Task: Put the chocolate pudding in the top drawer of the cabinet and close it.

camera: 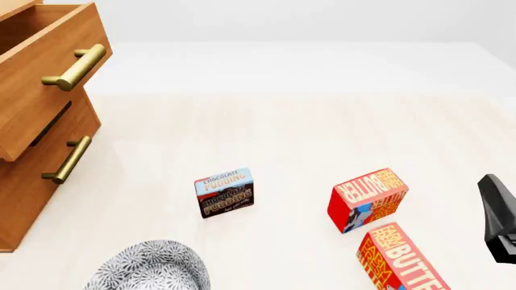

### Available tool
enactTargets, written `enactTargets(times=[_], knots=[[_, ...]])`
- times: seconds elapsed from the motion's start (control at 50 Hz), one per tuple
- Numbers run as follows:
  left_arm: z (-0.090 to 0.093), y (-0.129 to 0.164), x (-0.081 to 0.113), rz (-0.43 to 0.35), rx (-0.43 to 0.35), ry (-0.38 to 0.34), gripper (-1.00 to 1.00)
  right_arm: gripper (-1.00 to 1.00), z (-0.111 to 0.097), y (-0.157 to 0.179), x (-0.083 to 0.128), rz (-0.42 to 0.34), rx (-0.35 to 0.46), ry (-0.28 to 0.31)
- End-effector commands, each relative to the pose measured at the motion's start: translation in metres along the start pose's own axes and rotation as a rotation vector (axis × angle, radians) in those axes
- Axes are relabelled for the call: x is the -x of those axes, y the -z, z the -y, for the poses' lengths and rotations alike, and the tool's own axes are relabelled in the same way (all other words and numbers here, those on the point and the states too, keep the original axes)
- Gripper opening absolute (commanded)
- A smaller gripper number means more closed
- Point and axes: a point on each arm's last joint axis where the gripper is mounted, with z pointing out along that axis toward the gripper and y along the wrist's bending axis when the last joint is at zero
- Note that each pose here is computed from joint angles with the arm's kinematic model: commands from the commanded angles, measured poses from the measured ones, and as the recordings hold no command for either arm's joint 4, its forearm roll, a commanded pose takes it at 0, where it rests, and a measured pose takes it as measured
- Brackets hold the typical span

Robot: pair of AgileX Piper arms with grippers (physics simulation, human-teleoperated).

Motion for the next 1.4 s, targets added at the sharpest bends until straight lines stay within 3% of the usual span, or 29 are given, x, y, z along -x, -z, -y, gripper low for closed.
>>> enactTargets(times=[0.02, 0.5, 0.68, 1.16, 1.4], knots=[[-0.008, -0.023, 0.001, -0.048, 0.038, 0.019, 1.00, 1.00, 0.000, 0.000, -0.001, -0.001, 0.000, -0.001], [-0.003, -0.055, -0.019, -0.118, 0.014, 0.002, 1.00, 1.00, 0.000, 0.000, -0.001, -0.001, 0.000, -0.001], [-0.008, -0.063, -0.030, -0.134, 0.028, -0.042, 1.00, 1.00, 0.000, 0.000, -0.001, -0.001, 0.001, -0.001], [0.010, -0.091, -0.060, -0.219, -0.042, -0.070, 1.00, 1.00, 0.000, 0.000, -0.001, -0.001, 0.000, -0.001], [0.018, -0.089, -0.068, -0.237, -0.074, -0.091, 1.00, 1.00, 0.000, 0.000, -0.001, -0.001, 0.000, -0.001]])
